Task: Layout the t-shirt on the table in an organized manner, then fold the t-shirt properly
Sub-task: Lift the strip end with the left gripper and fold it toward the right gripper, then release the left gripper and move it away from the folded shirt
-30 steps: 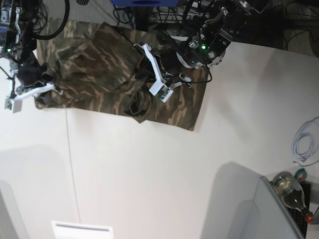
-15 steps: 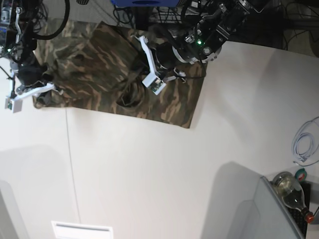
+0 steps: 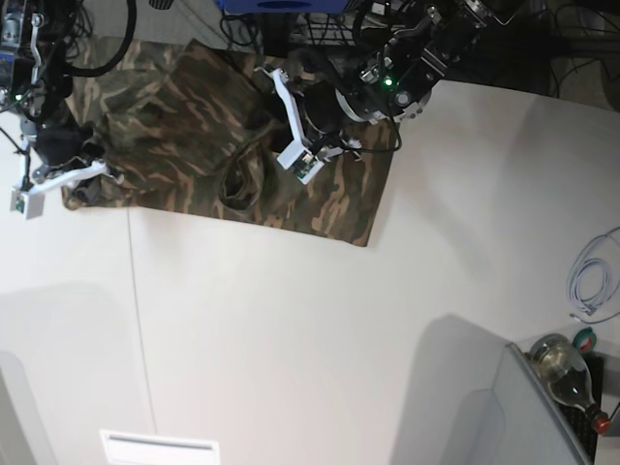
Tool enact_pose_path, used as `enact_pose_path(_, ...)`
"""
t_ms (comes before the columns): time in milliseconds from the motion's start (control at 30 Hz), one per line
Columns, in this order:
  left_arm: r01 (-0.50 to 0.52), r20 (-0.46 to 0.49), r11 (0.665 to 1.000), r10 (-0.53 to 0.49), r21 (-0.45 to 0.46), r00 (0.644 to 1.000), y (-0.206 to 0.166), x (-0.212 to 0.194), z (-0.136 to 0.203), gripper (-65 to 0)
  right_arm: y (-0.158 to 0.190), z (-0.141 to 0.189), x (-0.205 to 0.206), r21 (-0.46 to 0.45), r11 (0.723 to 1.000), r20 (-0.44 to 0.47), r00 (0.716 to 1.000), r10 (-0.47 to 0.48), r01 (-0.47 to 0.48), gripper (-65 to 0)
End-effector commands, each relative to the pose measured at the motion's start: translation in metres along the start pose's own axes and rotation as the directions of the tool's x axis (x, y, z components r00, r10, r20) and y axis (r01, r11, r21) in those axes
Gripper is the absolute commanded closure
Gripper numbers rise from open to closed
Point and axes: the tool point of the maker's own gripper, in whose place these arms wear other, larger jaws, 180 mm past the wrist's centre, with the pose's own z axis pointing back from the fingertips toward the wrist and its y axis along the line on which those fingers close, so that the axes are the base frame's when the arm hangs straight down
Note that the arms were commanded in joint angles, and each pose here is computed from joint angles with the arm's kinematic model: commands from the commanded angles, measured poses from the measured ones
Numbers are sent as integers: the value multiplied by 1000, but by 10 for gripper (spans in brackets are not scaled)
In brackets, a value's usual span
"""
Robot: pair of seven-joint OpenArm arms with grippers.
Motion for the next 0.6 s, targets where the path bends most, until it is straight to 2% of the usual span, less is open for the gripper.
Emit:
enact_pose_path(0,3,61,1000,-2,-15,998,-3,21,1,-319,4,2,11,18,1000,38,999,8,-9,-8)
enact_pose_path(200,-7,87,999,11,-36,996,-13,30,-3,-421,4,2,11,18,1000,38,999,8,-9,-8)
enact_pose_path(333,-10,115,997,19,-75,993,-31,41,-7,-425,3,2,13,17,1000,43,999,7,-8,-8)
enact_pose_path(467,49,122,989,-32,-142,992,-59,47,-9,-421,3,2,13,16,1000,43,999,7,-7,-8)
enact_pose_path(567,79,134,989,-62,-124,989,-50,51,1,-418,5,2,15,22,1000,47,999,12,-13,-8)
